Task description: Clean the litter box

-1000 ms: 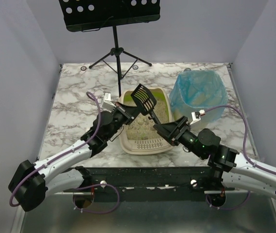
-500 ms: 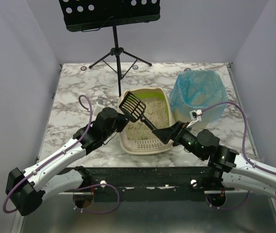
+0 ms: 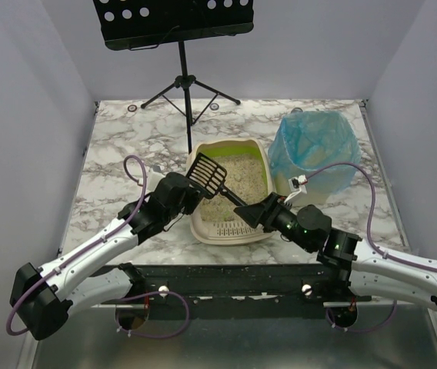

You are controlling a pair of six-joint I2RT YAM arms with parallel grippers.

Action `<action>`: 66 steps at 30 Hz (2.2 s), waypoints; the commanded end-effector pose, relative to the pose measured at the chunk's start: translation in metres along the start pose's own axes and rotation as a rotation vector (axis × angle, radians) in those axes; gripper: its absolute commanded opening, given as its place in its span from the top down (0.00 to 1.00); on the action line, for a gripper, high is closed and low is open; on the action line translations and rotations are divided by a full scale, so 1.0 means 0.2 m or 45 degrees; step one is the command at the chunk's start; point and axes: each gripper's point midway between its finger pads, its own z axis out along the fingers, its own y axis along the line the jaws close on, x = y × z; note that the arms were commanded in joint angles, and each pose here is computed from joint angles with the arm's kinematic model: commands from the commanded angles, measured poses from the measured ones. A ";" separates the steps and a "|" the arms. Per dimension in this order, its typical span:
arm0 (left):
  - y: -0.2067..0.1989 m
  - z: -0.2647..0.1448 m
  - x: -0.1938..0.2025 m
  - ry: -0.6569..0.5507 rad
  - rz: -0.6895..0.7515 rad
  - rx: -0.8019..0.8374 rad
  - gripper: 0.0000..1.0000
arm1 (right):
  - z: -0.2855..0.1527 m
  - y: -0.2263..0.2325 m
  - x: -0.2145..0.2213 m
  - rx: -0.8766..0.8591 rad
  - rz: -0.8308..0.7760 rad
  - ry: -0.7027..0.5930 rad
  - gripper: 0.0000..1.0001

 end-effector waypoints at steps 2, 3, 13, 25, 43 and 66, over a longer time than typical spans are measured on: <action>0.01 0.01 0.03 0.034 -0.037 -0.018 1.00 | 0.02 0.08 -0.01 -0.079 0.079 -0.023 0.31; 0.00 0.01 0.03 0.036 -0.038 -0.014 1.00 | 0.02 0.08 -0.02 -0.078 0.093 -0.031 0.32; 0.03 0.02 0.07 0.077 -0.053 -0.014 1.00 | 0.06 0.07 0.01 -0.062 0.126 -0.017 0.40; 0.03 0.00 0.10 0.105 0.023 0.019 0.83 | 0.09 0.03 -0.05 0.017 0.159 -0.108 0.99; -0.08 -0.13 -0.13 -0.113 0.929 0.084 0.01 | -0.26 -0.12 -0.04 0.773 -0.061 0.407 0.99; 0.00 -0.02 -0.27 -0.240 0.962 -0.036 0.01 | -0.12 -0.26 -0.36 1.468 -0.386 0.443 0.99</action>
